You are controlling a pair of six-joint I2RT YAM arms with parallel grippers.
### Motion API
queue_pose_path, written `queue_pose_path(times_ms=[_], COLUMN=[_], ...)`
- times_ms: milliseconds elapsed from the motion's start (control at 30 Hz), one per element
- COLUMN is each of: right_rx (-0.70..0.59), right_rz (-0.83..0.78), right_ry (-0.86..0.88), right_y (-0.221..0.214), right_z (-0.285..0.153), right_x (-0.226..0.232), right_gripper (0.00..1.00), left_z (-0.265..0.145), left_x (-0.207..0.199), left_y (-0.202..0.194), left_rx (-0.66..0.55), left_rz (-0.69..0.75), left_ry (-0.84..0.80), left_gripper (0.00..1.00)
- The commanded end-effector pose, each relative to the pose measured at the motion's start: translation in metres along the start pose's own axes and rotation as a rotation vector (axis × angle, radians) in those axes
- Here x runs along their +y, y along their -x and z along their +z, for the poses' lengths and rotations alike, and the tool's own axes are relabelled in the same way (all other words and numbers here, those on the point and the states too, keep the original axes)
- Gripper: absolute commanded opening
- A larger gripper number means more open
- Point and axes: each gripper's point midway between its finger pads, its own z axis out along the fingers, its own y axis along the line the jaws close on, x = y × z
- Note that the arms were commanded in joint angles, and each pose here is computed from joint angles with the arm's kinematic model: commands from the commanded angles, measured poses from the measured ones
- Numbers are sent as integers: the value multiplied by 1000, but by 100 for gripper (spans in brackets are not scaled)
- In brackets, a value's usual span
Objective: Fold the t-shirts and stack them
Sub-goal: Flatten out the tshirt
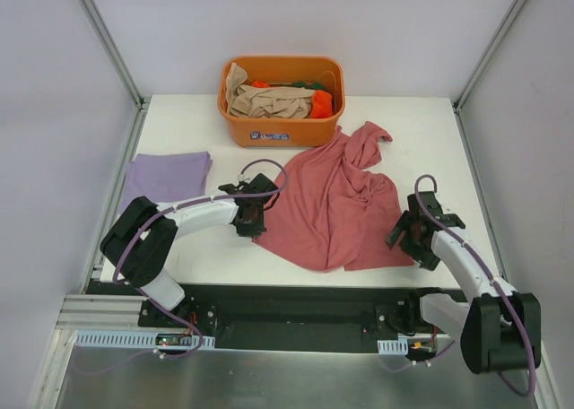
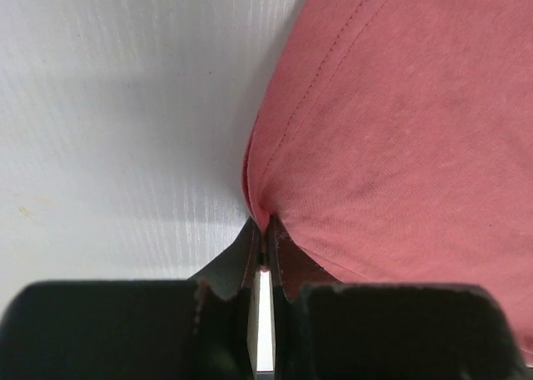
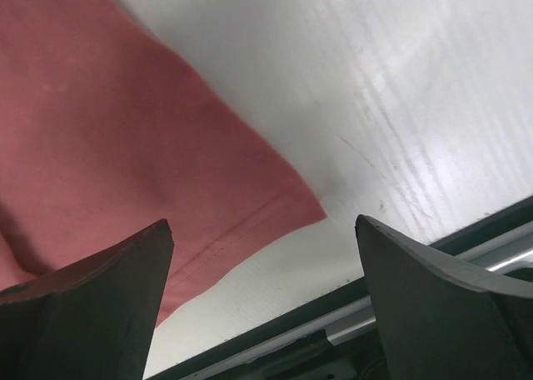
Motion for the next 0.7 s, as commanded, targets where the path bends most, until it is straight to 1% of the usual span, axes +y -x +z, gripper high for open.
queue_pose_path(times_ms=[0, 100, 167, 233, 300, 367, 433, 500, 600, 667], right_rx=[95, 107, 111, 116, 129, 142, 154, 156, 98, 49], right_rz=[6, 2, -13, -21, -28, -35, -47, -60, -73, -87], right_ry=[80, 73, 57, 52, 57, 77, 93, 115, 129, 157], right_y=[-13, -13, -13, -13, -16, -18, -19, -18, -4, 9], right_z=[13, 22, 27, 32, 36, 37, 37, 34, 28, 17], right_x=[18, 20, 19, 19, 21, 25, 28, 32, 34, 38], right_gripper=[90, 84, 78, 75, 69, 61, 51, 37, 13, 2], left_z=[-2, -3, -3, -3, -3, -2, -3, -4, -9, -19], left_x=[16, 16, 16, 16, 16, 14, 14, 15, 20, 18], left_y=[1, 2, 2, 2, 2, 2, 3, 4, 12, 22], left_rx=[-29, -37, -36, -37, -36, -33, -34, -44, -89, -133], left_rz=[2, 3, 6, 9, 11, 15, 15, 17, 16, 20], left_ry=[59, 55, 55, 56, 55, 51, 51, 52, 68, 53], left_gripper=[0, 0, 0, 0, 0, 0, 0, 0, 0, 0])
